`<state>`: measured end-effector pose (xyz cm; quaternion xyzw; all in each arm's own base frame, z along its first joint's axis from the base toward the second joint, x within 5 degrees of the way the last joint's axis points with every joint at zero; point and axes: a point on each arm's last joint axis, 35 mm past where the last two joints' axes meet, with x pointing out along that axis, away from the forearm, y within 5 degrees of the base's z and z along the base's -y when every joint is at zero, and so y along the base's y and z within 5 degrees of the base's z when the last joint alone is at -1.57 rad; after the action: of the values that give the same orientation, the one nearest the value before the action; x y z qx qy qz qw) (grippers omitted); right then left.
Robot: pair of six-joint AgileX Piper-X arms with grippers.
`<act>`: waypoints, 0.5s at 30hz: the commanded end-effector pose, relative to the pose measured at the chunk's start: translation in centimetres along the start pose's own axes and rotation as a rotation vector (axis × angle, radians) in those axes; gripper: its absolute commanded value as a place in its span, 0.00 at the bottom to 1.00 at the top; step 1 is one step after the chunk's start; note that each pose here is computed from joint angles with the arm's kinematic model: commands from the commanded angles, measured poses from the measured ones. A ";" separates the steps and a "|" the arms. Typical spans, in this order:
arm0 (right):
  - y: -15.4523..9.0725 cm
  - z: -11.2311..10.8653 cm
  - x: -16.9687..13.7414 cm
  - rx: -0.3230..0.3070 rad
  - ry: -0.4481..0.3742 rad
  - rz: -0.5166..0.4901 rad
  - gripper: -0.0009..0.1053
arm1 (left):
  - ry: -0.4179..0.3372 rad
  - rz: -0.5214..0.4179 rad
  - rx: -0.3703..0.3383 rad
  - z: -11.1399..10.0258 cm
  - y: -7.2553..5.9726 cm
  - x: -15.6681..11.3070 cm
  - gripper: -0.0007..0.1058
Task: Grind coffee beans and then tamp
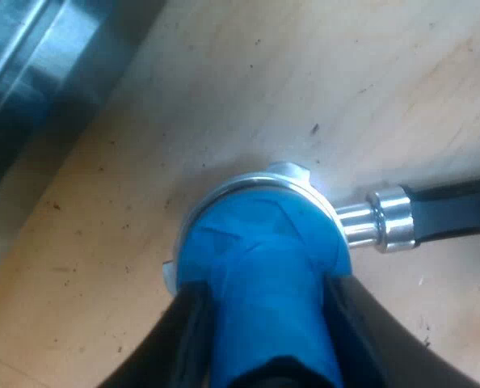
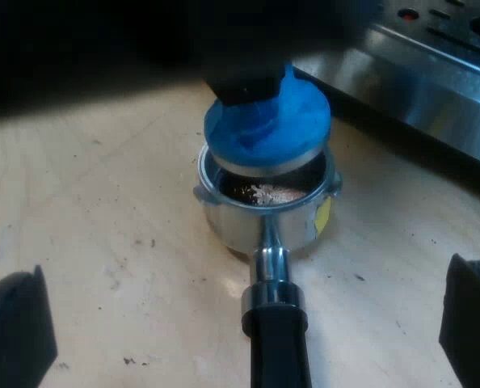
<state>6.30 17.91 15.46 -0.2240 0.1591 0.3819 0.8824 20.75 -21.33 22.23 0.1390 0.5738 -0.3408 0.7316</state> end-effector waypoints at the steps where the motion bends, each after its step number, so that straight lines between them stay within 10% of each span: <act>1: -0.1 0.1 0.0 0.007 -0.008 -0.004 0.95 | -0.011 0.009 -0.001 0.2 0.0 -0.1 0.01; 15: -0.1 0.1 0.0 0.007 -0.008 -0.004 0.95 | 0.055 0.008 -0.012 0.0 0.3 2.1 0.01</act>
<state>6.30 17.91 15.46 -0.2240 0.1591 0.3819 0.8824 21.00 -21.58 21.00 0.1445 0.5885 -0.3345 0.7217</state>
